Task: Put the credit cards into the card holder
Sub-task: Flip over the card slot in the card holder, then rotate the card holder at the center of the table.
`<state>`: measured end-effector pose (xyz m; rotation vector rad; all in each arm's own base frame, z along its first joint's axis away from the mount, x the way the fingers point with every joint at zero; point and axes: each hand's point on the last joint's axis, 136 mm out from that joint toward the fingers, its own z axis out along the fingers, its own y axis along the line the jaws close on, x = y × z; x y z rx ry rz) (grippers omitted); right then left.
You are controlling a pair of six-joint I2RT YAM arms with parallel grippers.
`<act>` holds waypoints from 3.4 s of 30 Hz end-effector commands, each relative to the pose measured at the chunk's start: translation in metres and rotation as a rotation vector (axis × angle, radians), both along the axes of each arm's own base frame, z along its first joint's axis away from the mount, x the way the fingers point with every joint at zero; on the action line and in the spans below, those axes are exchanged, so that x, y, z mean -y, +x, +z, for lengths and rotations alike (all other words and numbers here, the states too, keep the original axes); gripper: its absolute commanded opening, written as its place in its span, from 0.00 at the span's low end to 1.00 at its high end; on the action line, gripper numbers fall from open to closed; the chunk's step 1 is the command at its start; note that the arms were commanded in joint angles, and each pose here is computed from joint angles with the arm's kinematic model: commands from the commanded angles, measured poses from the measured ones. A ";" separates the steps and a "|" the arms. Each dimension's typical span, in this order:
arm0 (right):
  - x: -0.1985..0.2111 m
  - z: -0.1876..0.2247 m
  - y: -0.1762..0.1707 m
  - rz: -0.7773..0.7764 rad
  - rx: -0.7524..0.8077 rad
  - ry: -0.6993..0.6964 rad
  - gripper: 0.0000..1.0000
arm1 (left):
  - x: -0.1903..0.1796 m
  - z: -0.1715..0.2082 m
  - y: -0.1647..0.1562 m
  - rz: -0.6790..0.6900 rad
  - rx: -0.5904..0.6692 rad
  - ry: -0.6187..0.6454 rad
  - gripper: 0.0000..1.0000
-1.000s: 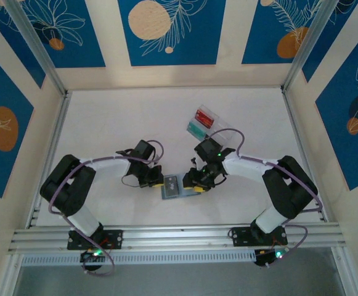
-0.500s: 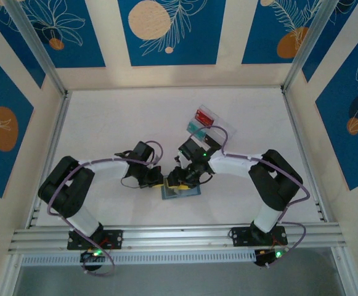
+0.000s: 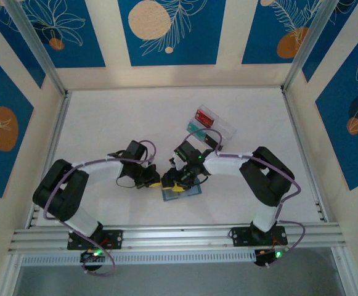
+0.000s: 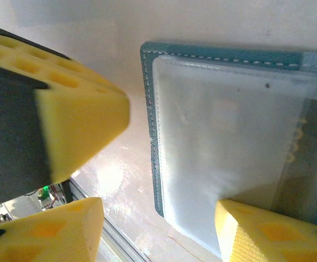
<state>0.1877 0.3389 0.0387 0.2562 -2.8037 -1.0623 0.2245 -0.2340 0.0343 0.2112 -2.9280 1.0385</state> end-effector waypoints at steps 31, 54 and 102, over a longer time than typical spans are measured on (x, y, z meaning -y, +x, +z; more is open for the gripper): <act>0.010 0.037 0.009 0.039 0.090 -0.031 0.63 | 0.000 -0.041 -0.014 -0.086 -0.062 0.083 0.00; 0.254 0.130 0.212 -0.741 0.331 -0.122 0.81 | -0.010 -0.039 -0.017 -0.145 -0.027 0.141 0.00; 0.168 0.091 0.202 -0.152 0.722 -1.014 0.86 | -0.007 -0.044 -0.017 -0.140 -0.029 0.122 0.00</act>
